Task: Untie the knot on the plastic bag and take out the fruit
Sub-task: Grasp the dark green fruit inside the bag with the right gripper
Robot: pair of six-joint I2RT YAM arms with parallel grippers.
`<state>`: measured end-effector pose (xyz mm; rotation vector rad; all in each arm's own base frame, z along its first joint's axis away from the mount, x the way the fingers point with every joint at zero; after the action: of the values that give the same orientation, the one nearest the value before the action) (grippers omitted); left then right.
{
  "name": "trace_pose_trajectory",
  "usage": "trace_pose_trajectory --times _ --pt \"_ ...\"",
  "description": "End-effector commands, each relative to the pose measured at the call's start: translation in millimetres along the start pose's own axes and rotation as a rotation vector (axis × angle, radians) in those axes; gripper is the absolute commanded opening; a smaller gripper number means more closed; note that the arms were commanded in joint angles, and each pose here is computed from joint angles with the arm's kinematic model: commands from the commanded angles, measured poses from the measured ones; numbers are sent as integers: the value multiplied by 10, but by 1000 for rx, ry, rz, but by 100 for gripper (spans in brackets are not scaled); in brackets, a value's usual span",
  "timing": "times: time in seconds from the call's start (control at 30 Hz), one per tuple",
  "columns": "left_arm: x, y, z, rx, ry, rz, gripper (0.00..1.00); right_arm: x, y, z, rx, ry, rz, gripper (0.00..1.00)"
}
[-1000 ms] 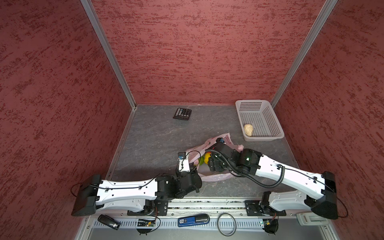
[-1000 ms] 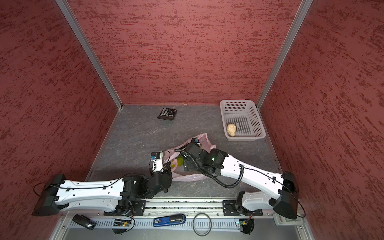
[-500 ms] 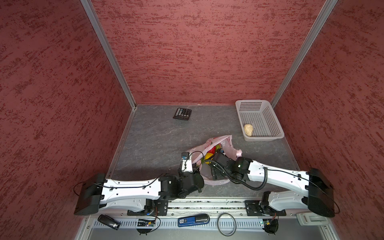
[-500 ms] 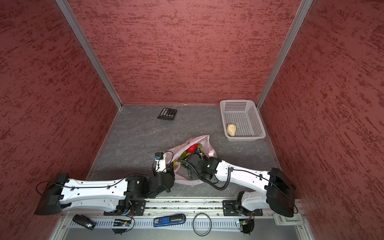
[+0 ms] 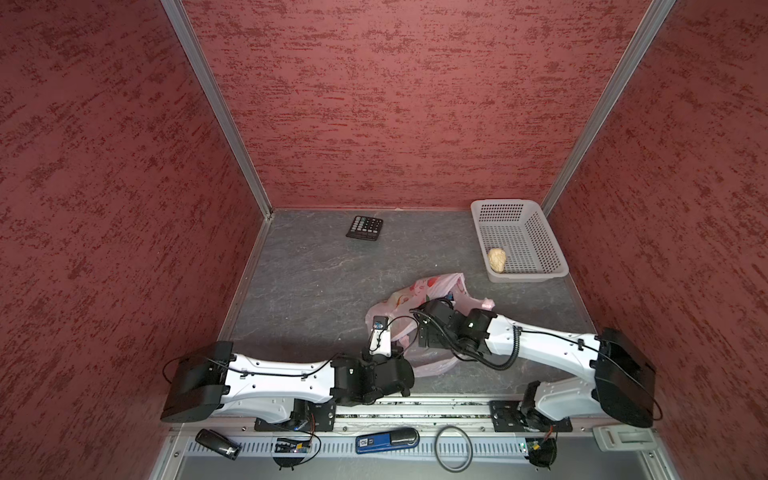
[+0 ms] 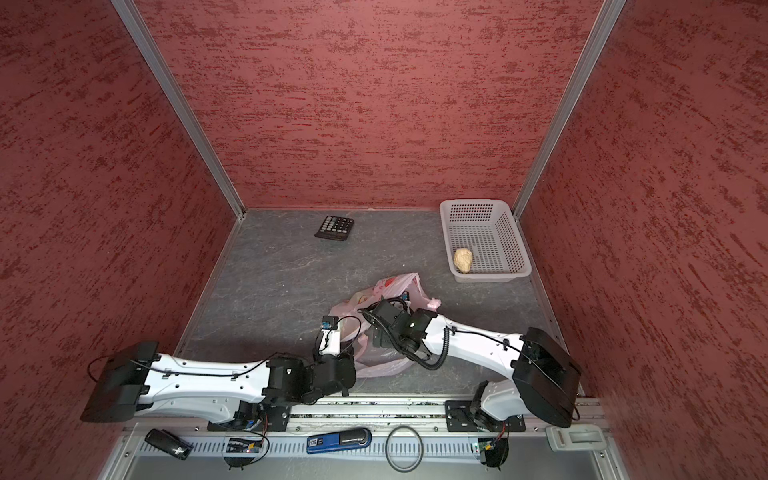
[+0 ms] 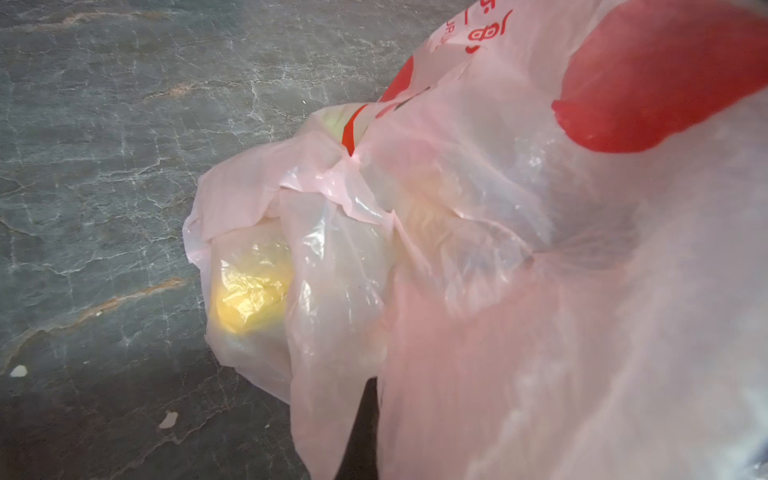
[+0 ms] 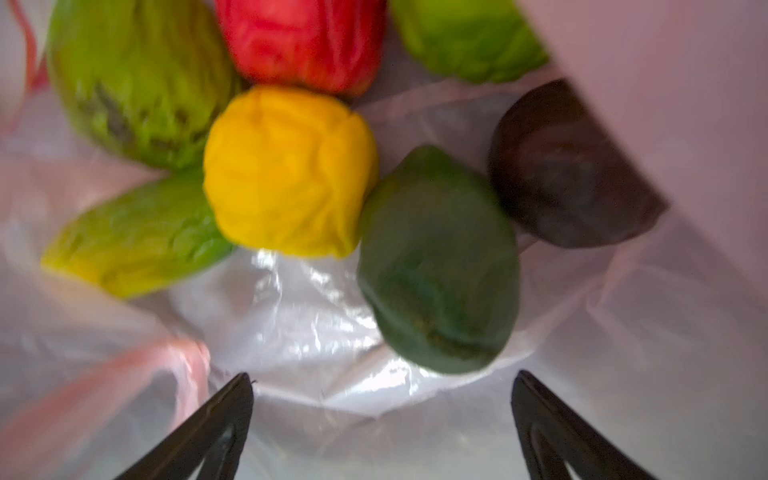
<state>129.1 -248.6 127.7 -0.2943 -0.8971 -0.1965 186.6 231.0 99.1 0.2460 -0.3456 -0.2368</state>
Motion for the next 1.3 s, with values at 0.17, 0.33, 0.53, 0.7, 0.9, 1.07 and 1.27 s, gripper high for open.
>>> trace_pose_trajectory --times 0.17,0.33,0.53,0.7,0.9,1.07,1.27 --pt "80 -76 28 4 -24 5 0 312 -118 -103 -68 -134 -156 98" --pt "94 -123 8 6 -26 -2 0 384 -124 -236 -89 -169 -154 98" --pt "102 -154 -6 8 -28 -20 0 384 121 -368 33 -135 -103 96" --pt "93 -137 -11 18 -29 -25 0 345 179 -395 76 -112 -101 91" --pt "62 -105 -25 31 -25 -24 0 396 16 -431 7 -146 -159 80" --pt "43 -104 -38 35 -19 -32 0 476 -84 -450 -54 -190 -205 82" --pt "41 -93 -44 43 -19 -42 0 531 -92 -607 -69 -184 -211 81"
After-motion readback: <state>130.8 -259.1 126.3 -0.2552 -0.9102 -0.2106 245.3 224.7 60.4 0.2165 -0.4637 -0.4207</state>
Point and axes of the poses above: each gripper's point midway between its finger pads, its own z axis back along the fingers, its own y axis along the line the jaws close on, x = y × z, the point moved 3 cm from there along z, back along the fingers, and after that the axes turned 8 degrees about -z, right-handed, at the moved point
